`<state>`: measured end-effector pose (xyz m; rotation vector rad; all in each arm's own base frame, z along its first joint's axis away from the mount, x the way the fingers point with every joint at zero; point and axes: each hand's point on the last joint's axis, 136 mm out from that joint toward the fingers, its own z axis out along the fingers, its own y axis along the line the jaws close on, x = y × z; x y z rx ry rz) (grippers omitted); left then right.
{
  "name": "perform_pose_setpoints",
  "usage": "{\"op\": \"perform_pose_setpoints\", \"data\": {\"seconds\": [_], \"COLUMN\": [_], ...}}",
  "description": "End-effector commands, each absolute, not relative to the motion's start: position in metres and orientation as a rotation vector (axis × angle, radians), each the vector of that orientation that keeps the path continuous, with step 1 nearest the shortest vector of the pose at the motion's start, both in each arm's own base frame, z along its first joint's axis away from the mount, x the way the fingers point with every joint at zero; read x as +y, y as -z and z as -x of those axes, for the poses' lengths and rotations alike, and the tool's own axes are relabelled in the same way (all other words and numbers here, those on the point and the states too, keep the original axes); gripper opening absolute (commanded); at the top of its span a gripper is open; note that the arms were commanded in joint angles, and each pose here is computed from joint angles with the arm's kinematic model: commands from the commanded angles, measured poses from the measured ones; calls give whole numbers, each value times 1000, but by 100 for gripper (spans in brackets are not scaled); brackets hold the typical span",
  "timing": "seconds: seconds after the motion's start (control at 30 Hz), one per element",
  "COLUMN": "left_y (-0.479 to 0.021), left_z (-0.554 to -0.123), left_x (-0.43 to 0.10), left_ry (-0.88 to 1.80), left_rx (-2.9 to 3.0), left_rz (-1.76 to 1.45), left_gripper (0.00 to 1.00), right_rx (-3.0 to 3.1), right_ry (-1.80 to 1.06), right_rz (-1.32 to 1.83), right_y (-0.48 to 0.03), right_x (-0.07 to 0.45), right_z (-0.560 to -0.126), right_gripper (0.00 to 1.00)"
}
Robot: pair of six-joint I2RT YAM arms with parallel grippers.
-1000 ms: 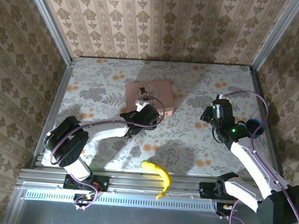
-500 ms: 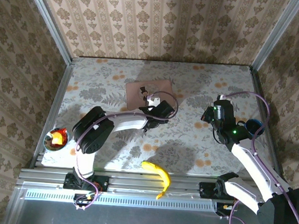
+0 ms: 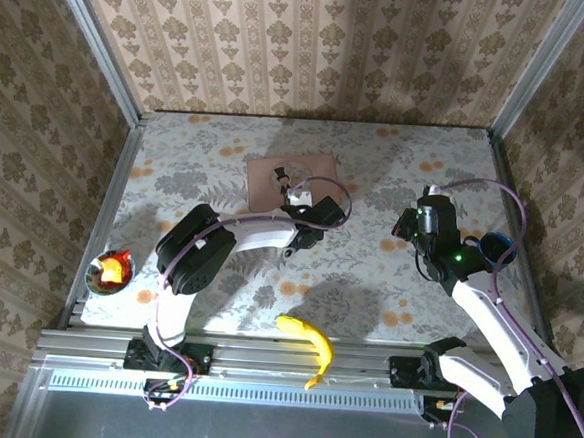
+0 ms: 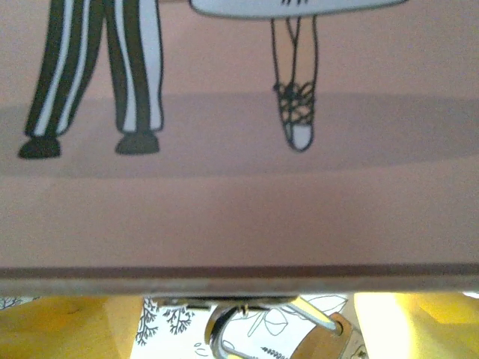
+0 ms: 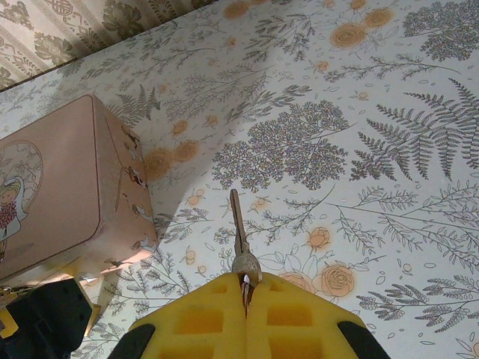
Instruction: Unlock a padlock with a key
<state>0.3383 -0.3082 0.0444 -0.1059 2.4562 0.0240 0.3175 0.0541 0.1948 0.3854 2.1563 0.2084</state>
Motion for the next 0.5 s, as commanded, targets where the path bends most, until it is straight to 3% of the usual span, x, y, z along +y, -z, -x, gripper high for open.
{"op": "perform_pose_setpoints", "data": {"seconds": [0.0,0.47], "left_y": [-35,-42], "left_z": [-329,-313], "left_x": [-296,-308], "left_ry": [-86,78], "left_rx": [2495,2550], "left_rz": [66,-98], "left_gripper": [75,69], "right_rx": [2166,2169], "right_ry": [-210,-213], "right_rz": [-377,-390], "right_y": [-189,-186], "right_x": [56,56], "right_z": [-316,-316], "right_gripper": [0,0]}}
